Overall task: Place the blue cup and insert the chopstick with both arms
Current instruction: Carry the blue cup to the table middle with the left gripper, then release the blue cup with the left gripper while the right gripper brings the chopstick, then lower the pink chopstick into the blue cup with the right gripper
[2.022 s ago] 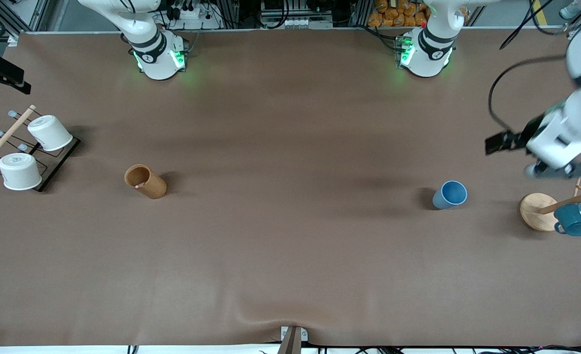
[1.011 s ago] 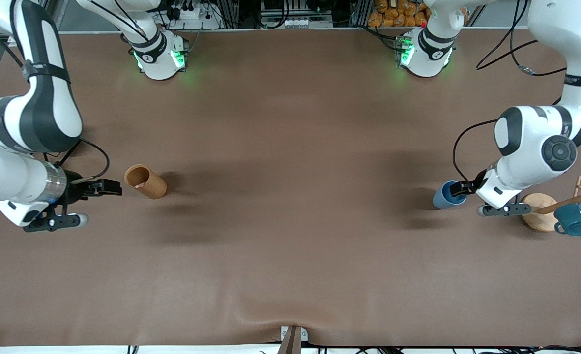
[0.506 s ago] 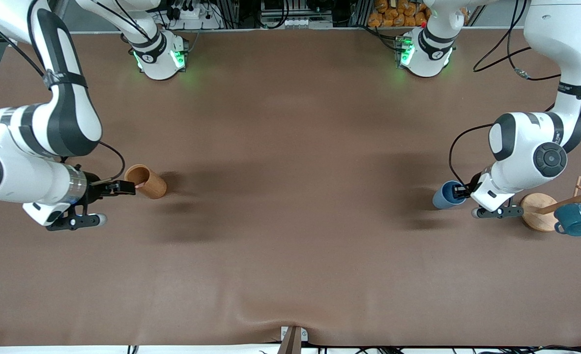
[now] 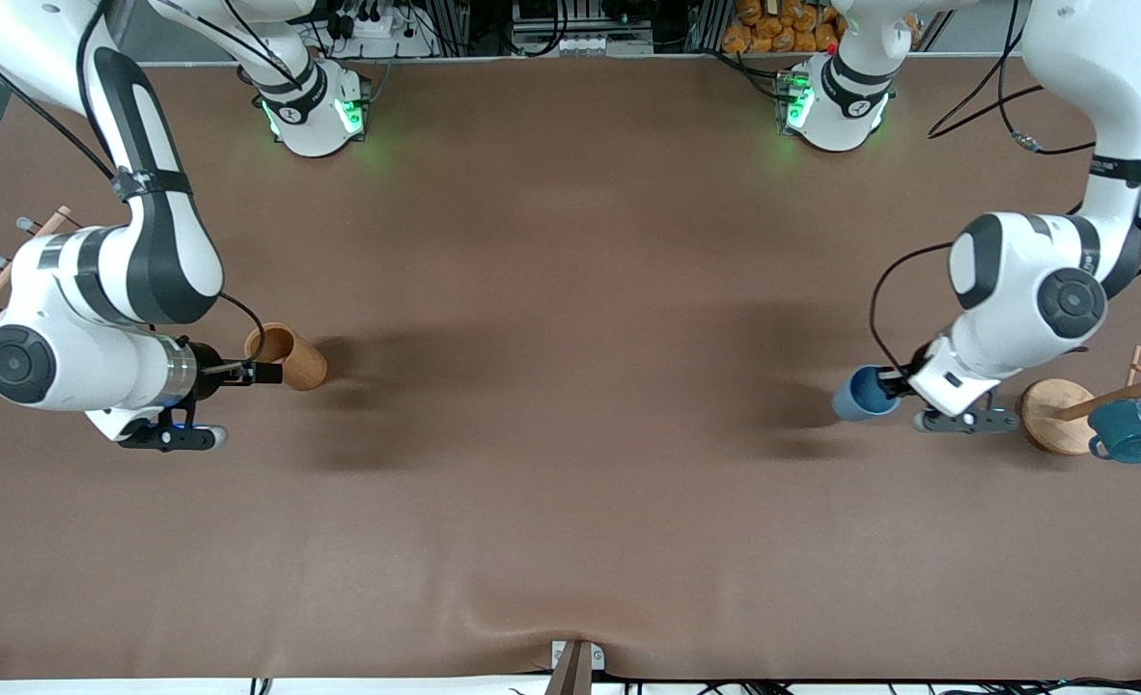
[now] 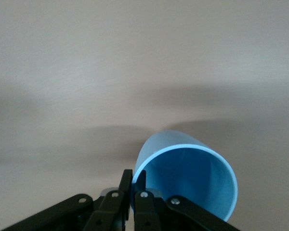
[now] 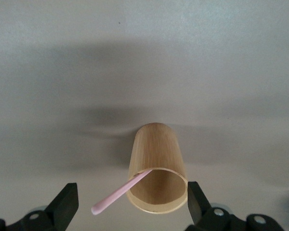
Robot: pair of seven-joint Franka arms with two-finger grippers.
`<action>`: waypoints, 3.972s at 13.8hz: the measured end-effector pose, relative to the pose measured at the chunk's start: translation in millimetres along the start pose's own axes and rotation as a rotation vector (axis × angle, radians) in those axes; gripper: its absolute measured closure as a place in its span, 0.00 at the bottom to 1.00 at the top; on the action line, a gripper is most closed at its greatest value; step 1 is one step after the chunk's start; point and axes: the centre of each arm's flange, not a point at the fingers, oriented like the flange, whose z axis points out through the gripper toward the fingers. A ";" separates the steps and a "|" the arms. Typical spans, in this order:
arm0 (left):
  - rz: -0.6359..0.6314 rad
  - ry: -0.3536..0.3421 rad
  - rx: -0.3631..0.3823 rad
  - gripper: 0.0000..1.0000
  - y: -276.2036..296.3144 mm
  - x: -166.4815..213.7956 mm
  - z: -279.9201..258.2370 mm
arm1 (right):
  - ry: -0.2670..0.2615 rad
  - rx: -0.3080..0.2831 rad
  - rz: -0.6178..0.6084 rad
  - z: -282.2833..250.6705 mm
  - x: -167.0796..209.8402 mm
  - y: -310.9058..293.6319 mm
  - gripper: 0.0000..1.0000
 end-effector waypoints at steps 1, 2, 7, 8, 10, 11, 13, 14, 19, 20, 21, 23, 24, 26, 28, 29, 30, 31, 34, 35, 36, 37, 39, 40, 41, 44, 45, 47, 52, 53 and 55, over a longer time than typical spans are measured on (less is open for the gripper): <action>0.016 -0.007 -0.009 0.95 30.3 -2.2 -14.4 | -0.010 -0.002 -0.004 2.4 -0.6 -2.9 0.00; 0.014 -0.014 -0.018 0.95 60.9 -5.6 -27.6 | -0.018 -0.005 -0.011 4.0 -1.7 -7.5 0.00; -0.017 -0.033 -0.049 0.95 192.9 -39.5 -40.0 | -0.038 -0.013 -0.026 8.1 -4.8 -20.2 0.07; -0.027 -0.040 -0.050 0.95 216.0 -48.4 -37.4 | -0.041 -0.013 -0.024 9.2 -4.5 -19.5 0.19; -0.062 -0.053 -0.053 0.95 262.2 -65.3 -32.1 | -0.052 -0.015 -0.021 12.4 -4.2 -18.1 0.42; -0.082 -0.057 -0.052 0.95 284.9 -73.2 -28.5 | -0.058 -0.015 -0.020 14.0 -4.2 -17.8 0.52; -0.121 -0.054 -0.033 0.95 326.7 -87.7 -17.6 | -0.064 -0.016 -0.018 16.1 -3.9 -17.2 0.74; -0.136 -0.047 -0.022 0.95 346.2 -93.9 -10.5 | -0.066 -0.016 -0.016 16.2 -4.0 -16.5 0.83; -0.202 -0.025 0.023 0.95 425.9 -122.0 40.9 | -0.105 -0.021 -0.010 10.2 -8.7 -12.4 0.89; -0.224 -0.023 0.028 0.95 431.3 -124.1 51.7 | -0.111 -0.021 -0.011 4.0 -10.1 -12.7 0.89; -0.241 -0.022 0.029 0.95 433.5 -124.2 60.3 | -0.112 -0.021 -0.013 -4.4 -11.8 -13.2 0.89; -0.266 -0.022 0.023 0.90 433.8 -121.0 65.6 | -0.109 -0.023 -0.018 -27.8 -17.9 -14.1 0.89; -0.283 -0.015 0.017 0.80 433.9 -117.8 62.1 | -0.100 -0.025 -0.021 -42.3 -22.1 -14.5 0.89; -0.309 0.006 0.000 0.59 434.0 -109.8 47.5 | -0.067 -0.034 -0.035 -72.4 -31.3 -16.6 0.89; -0.326 0.035 -0.004 0.39 428.7 -100.5 18.8 | -0.026 -0.054 -0.072 -104.2 -42.3 -23.2 0.89; -0.342 0.053 0.001 0.30 420.8 -93.2 -1.6 | -0.002 -0.056 -0.106 -120.2 -47.6 -29.1 0.89; -0.368 0.073 0.009 0.19 407.5 -82.5 -26.0 | 0.027 -0.057 -0.148 -136.3 -52.5 -37.0 0.89; -0.401 0.096 0.016 0.10 390.4 -70.4 -53.4 | 0.057 -0.058 -0.194 -150.9 -57.7 -47.6 0.89; -0.453 0.140 0.054 0.00 333.2 -40.0 -126.6 | 0.137 -0.065 -0.321 -172.1 -71.8 -105.9 0.89; -0.459 0.141 0.074 0.00 314.3 -32.5 -144.2 | 0.162 -0.067 -0.363 -171.7 -76.5 -132.3 0.89; -0.465 0.133 0.092 0.00 297.4 -26.4 -157.3 | 0.186 -0.067 -0.406 -170.1 -81.9 -159.5 0.89; -0.465 0.117 0.104 0.00 281.5 -20.9 -168.3 | 0.212 -0.060 -0.446 -168.1 -88.5 -187.5 0.89; -0.429 0.081 0.117 0.00 248.5 -10.8 -186.5 | 0.249 -0.020 -0.492 -162.9 -105.9 -241.6 0.89; -0.399 0.066 0.112 0.00 230.5 -5.8 -194.9 | 0.269 -0.003 -0.494 -160.9 -115.0 -264.9 0.89; -0.365 0.054 0.095 0.00 210.0 -0.8 -205.2 | 0.292 0.010 -0.489 -159.4 -124.3 -287.0 0.89; -0.240 0.017 0.102 0.00 145.2 2.1 -237.7 | 0.339 0.040 -0.477 -153.8 -147.8 -335.4 0.89; -0.190 0.004 0.105 0.00 123.0 -0.2 -249.7 | 0.342 0.047 -0.465 -148.7 -155.2 -350.2 0.89; -0.106 -0.031 0.103 0.00 78.1 -7.9 -271.4 | 0.336 0.059 -0.433 -130.7 -169.5 -382.2 0.89; -0.047 -0.069 0.064 0.00 4.1 -29.7 -287.5 | 0.306 0.067 -0.330 -76.2 -196.0 -440.2 0.89; -0.048 -0.074 0.066 0.00 2.4 -35.9 -286.4 | 0.300 0.062 -0.321 -70.6 -197.8 -443.1 0.89; -0.049 -0.073 0.069 0.00 1.9 -42.9 -285.4 | 0.295 0.046 -0.313 -63.3 -197.1 -442.9 0.89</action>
